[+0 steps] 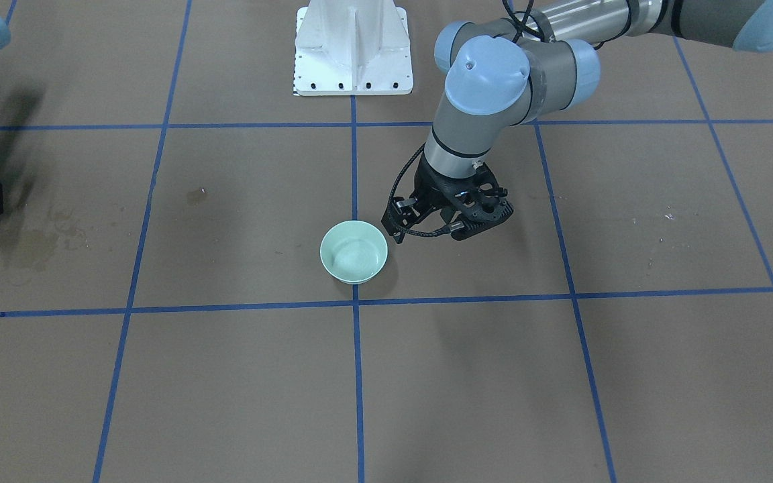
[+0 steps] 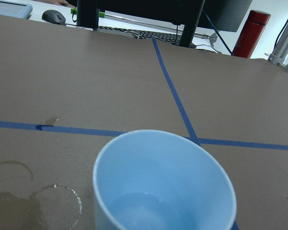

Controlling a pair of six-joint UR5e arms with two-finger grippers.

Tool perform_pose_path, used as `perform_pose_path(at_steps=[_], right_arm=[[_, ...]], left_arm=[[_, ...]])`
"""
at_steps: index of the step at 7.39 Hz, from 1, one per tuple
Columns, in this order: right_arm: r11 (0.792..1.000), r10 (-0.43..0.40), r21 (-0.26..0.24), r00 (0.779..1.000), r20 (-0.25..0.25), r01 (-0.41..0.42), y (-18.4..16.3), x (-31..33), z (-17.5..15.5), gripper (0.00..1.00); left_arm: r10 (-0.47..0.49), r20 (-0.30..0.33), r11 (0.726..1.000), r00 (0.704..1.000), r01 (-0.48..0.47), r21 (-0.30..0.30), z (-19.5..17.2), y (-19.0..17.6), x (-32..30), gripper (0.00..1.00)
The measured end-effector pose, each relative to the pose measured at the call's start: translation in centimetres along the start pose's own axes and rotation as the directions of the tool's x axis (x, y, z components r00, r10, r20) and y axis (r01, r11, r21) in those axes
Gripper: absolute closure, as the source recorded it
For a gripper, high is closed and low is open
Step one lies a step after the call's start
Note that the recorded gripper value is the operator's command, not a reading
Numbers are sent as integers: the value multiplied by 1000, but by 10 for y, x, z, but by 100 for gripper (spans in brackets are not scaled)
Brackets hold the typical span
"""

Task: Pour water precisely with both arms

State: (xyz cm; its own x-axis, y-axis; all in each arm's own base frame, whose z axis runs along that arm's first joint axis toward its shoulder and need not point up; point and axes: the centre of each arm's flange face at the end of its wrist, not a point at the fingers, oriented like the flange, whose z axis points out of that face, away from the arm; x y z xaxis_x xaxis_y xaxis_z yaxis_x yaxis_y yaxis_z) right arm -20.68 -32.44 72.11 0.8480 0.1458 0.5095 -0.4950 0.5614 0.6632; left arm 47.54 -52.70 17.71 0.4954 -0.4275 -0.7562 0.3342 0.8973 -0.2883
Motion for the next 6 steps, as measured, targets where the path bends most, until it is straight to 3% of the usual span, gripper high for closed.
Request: perform_pose_path(at_steps=[1, 2, 4, 6], right_arm=[[1000, -5, 8, 1000, -4, 5, -3, -3, 5, 2], [1000, -11, 17, 1000, -6, 11, -7, -7, 9, 9], [1000, -4, 28, 1000, -11, 5, -13, -9, 14, 97], [999, 17, 36, 1000, -15, -17, -22, -8, 18, 100]], left_arm=[[-1, 2, 1000, 1000, 1, 0, 1, 0, 0, 0], [-1, 3, 1000, 1000, 1, 0, 2, -1, -1, 0], [-1, 3, 1000, 1000, 1, 0, 2, -1, 0, 0], [-1, 2, 1000, 1000, 1, 0, 2, -1, 0, 0]])
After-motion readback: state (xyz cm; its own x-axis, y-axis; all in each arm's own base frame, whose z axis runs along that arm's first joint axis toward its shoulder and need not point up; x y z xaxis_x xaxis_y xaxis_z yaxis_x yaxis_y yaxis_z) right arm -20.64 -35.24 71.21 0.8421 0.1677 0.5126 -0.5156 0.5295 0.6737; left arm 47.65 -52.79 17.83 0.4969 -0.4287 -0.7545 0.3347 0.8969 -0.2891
